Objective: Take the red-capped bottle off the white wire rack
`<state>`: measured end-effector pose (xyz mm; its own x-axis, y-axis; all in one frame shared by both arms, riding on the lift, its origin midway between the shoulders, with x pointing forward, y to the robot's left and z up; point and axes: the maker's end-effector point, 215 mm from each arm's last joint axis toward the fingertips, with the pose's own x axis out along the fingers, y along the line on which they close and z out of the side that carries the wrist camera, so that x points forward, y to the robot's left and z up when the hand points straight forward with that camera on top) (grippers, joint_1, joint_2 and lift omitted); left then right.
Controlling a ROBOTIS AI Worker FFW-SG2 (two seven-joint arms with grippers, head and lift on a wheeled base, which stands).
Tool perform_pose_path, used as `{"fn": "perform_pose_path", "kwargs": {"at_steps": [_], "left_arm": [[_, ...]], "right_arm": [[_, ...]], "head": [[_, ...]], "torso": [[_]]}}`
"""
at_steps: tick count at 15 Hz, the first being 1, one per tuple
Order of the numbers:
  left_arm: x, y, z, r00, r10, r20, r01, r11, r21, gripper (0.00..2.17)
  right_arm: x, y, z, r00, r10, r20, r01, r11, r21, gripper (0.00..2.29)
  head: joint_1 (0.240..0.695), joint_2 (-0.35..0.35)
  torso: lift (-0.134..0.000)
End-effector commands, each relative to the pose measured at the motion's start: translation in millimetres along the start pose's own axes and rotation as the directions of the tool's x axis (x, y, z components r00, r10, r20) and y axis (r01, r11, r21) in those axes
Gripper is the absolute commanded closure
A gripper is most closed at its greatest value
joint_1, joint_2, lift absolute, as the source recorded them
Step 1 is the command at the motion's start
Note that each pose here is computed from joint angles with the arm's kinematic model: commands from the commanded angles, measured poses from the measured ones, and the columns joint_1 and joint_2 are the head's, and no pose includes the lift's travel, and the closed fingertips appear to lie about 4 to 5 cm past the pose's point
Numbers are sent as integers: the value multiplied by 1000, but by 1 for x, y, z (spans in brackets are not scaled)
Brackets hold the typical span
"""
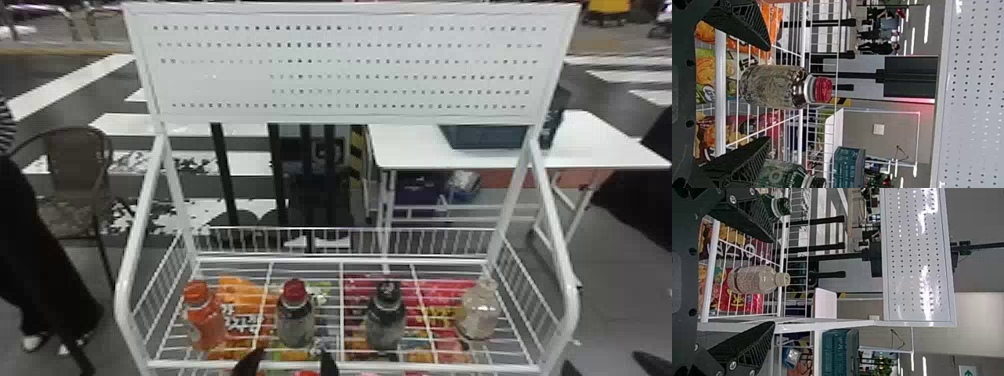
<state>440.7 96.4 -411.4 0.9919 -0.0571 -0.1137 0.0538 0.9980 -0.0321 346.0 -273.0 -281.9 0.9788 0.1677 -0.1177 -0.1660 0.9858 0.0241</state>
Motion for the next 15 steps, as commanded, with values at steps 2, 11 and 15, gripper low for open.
{"fn": "perform_pose_path", "kwargs": {"at_steps": [2,11,15], "left_arm": [[18,3,-2,1000,3,2,-3,1000,4,83],[74,1,-22,1000,-12,-23,13,999,50,83],[94,12,-19,1000,5,10,-6,999,48,83]], "right_arm": [[-1,0,0,1000,-1,-1,1,1000,1,147],[-9,-8,-1,1000,-7,-7,7,1000,-12,147],[-14,-14,-2,1000,-17,-16,17,1000,-23,147]], "head": [[499,0],[499,0],[499,0]], "torso": [[0],[0],[0]]}}
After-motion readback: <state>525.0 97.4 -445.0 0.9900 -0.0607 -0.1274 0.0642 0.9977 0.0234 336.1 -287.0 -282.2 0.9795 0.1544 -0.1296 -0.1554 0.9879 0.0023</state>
